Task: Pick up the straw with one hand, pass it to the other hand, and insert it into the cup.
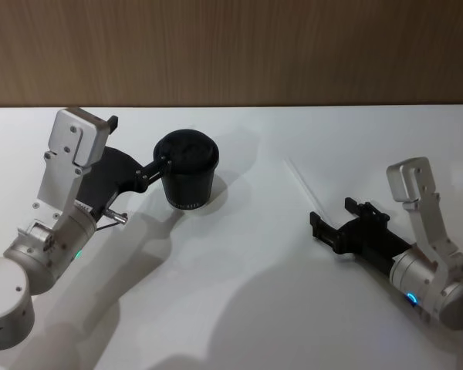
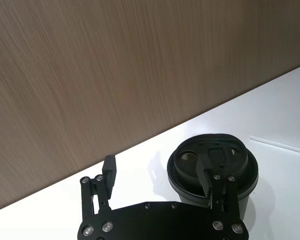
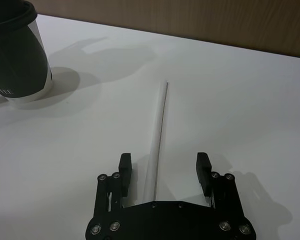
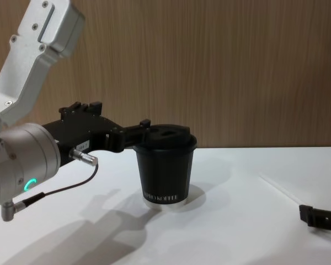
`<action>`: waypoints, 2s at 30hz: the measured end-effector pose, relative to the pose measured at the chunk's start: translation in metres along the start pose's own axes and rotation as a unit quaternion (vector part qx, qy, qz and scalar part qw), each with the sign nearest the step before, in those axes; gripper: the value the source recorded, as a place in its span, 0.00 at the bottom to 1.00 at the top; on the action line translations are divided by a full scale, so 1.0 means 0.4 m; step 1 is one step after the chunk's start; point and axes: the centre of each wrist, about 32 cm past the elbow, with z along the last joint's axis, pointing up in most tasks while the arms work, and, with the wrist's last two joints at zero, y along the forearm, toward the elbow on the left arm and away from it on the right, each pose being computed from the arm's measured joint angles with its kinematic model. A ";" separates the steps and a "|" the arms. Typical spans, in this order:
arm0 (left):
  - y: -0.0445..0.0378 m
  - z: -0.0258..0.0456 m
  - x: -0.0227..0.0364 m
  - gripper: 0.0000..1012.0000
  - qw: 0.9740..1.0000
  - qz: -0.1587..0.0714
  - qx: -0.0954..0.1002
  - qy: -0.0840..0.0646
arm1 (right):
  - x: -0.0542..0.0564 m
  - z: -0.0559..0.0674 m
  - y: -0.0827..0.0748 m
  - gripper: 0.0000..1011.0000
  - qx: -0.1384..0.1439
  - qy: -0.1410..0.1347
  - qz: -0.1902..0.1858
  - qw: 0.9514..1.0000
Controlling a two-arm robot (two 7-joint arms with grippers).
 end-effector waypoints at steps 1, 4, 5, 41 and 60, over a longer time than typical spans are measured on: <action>0.000 0.000 0.000 0.99 1.000 0.000 0.000 0.000 | -0.001 -0.001 0.000 0.78 -0.001 -0.001 0.000 1.000; 0.000 0.000 0.000 0.99 1.000 0.000 0.000 0.000 | -0.003 -0.002 0.001 0.75 -0.002 -0.001 0.001 1.000; 0.000 0.000 0.000 0.99 1.000 0.000 0.000 0.000 | -0.003 -0.002 0.001 0.74 -0.002 -0.002 0.001 1.000; 0.000 0.000 0.000 0.99 1.000 0.000 0.000 0.000 | -0.005 0.010 -0.004 0.41 0.001 -0.008 0.002 1.000; 0.000 0.000 0.000 0.99 1.000 0.000 0.000 0.000 | -0.009 0.011 -0.016 0.01 0.001 -0.002 0.014 1.000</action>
